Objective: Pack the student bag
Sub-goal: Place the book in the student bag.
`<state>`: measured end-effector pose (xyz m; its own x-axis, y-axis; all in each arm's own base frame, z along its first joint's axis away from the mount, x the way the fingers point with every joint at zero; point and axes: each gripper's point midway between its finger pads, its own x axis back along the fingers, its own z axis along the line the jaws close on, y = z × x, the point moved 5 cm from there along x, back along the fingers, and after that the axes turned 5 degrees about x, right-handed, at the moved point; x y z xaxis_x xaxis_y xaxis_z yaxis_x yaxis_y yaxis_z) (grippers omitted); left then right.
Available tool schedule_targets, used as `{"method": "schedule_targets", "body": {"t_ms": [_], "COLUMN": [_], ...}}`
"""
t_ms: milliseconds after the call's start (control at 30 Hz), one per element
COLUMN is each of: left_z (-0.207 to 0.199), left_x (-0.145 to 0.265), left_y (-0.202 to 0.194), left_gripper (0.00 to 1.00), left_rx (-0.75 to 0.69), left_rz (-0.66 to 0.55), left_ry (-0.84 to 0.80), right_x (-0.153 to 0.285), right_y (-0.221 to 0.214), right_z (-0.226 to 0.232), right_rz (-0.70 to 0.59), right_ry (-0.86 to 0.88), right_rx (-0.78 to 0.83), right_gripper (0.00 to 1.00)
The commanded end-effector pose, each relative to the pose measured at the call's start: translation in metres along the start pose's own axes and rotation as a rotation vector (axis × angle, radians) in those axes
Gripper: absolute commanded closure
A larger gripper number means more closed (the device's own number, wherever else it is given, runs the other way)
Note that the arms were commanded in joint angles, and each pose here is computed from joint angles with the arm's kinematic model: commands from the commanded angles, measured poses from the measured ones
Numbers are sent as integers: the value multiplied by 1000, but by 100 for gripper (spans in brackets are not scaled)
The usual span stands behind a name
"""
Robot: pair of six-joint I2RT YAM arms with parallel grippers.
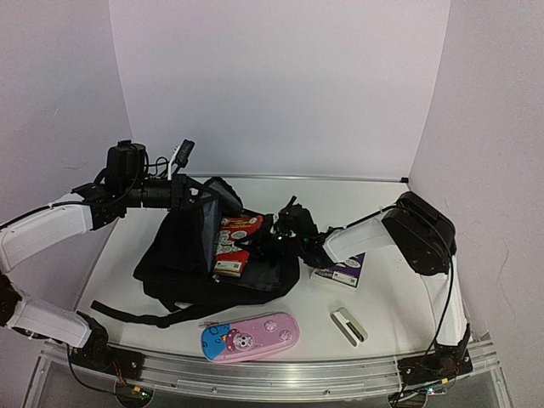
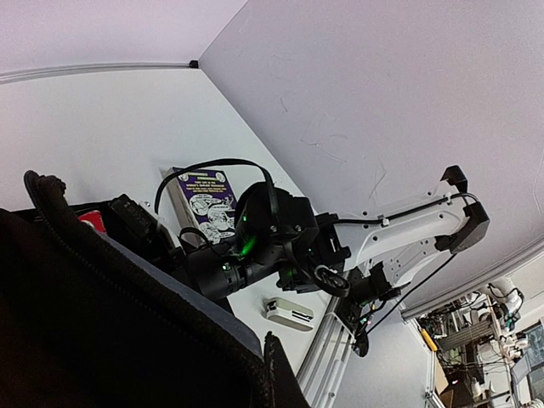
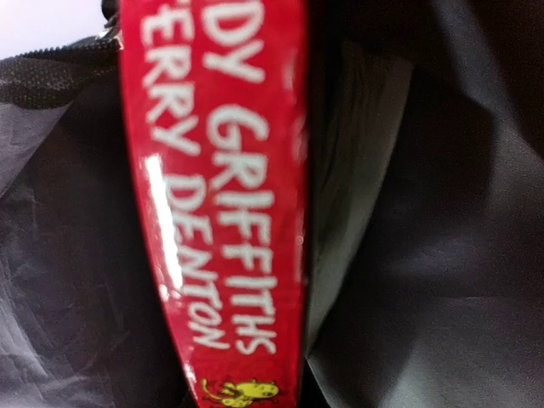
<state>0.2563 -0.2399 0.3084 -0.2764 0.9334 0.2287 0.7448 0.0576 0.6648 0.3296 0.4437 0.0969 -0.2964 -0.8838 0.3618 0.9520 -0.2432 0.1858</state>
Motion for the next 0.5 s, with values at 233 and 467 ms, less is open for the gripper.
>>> {"method": "schedule_targets", "body": {"t_ms": [233, 467], "left_z": [-35, -23], "left_x": [2, -1], "left_y": [32, 28], "left_gripper": [100, 100], "left_rx": [-151, -110], "left_rz": [-80, -86], "left_ry": [-144, -109], "right_x": [-55, -61], "right_y": [16, 13], "right_z": [23, 21], "right_rz": [-64, -58], "right_ry": [-19, -99], "right_rx": [96, 171], "right_gripper": [88, 65]}}
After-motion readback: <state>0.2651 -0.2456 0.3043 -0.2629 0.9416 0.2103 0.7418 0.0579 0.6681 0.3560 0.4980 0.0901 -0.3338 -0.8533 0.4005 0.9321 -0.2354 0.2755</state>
